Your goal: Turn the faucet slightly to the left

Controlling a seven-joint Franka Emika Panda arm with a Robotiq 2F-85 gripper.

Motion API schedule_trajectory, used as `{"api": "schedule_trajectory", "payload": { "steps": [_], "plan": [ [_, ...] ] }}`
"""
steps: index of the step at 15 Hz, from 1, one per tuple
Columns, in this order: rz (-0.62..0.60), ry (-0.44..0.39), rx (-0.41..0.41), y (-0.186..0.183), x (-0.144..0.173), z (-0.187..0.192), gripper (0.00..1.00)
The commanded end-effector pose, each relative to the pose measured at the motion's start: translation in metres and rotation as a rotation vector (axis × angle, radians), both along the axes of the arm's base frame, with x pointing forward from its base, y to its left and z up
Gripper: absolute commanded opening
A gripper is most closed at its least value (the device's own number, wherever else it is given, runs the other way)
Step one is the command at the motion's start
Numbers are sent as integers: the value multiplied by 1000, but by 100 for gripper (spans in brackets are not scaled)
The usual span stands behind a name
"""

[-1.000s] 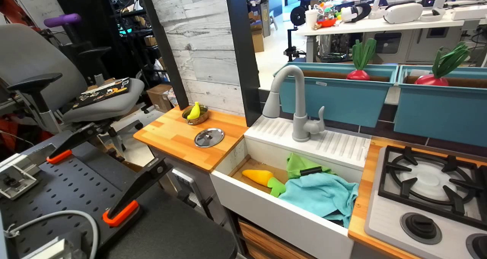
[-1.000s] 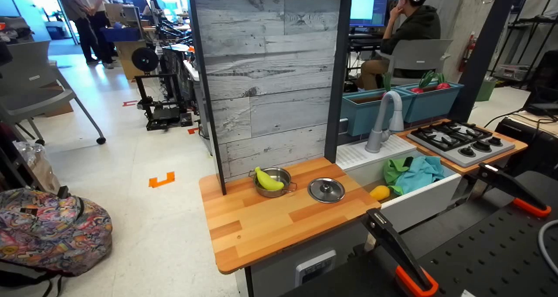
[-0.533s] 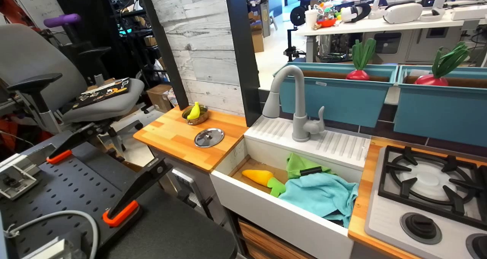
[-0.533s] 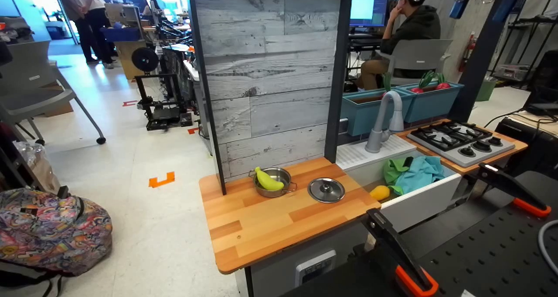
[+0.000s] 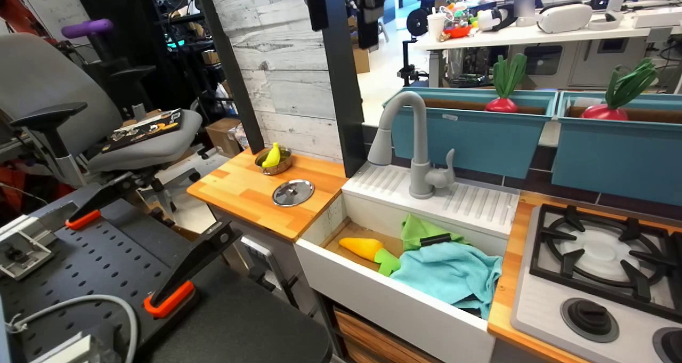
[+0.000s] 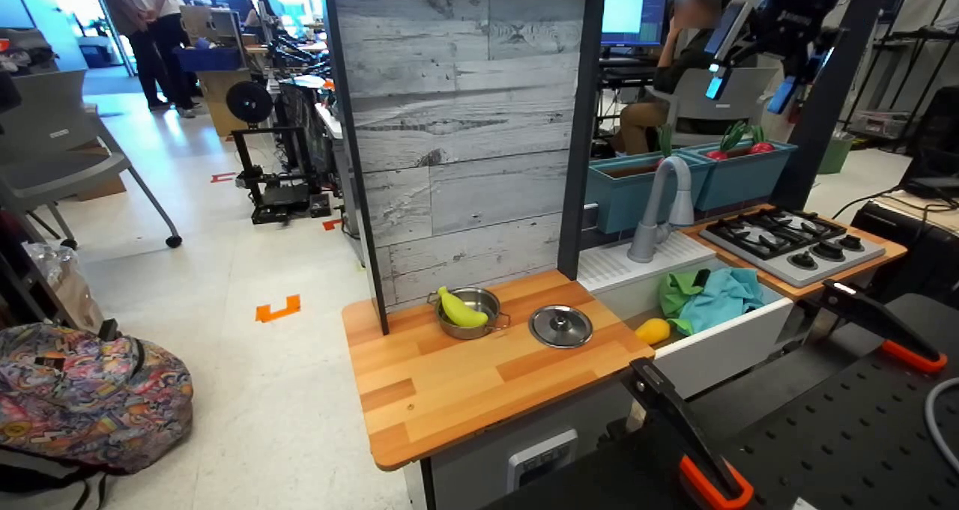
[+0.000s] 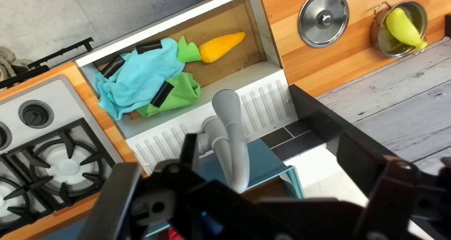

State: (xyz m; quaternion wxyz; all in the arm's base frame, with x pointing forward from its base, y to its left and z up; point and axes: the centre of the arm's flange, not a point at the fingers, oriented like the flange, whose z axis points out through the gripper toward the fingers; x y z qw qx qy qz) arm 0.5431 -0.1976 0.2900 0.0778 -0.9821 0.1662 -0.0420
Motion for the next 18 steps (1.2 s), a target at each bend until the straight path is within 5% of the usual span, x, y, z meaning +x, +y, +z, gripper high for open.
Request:
{"api": "schedule_trajectory", "payload": {
  "steps": [1, 13, 14, 15, 18],
  "plan": [
    [-19, 26, 33, -21, 43, -29, 100],
    [-7, 145, -28, -14, 82, -105, 100],
    [-5, 153, -34, -14, 84, -108, 96],
    [-3, 160, -38, -14, 85, -111, 72],
    [-1, 180, -60, -14, 92, -119, 63]
  ]
}}
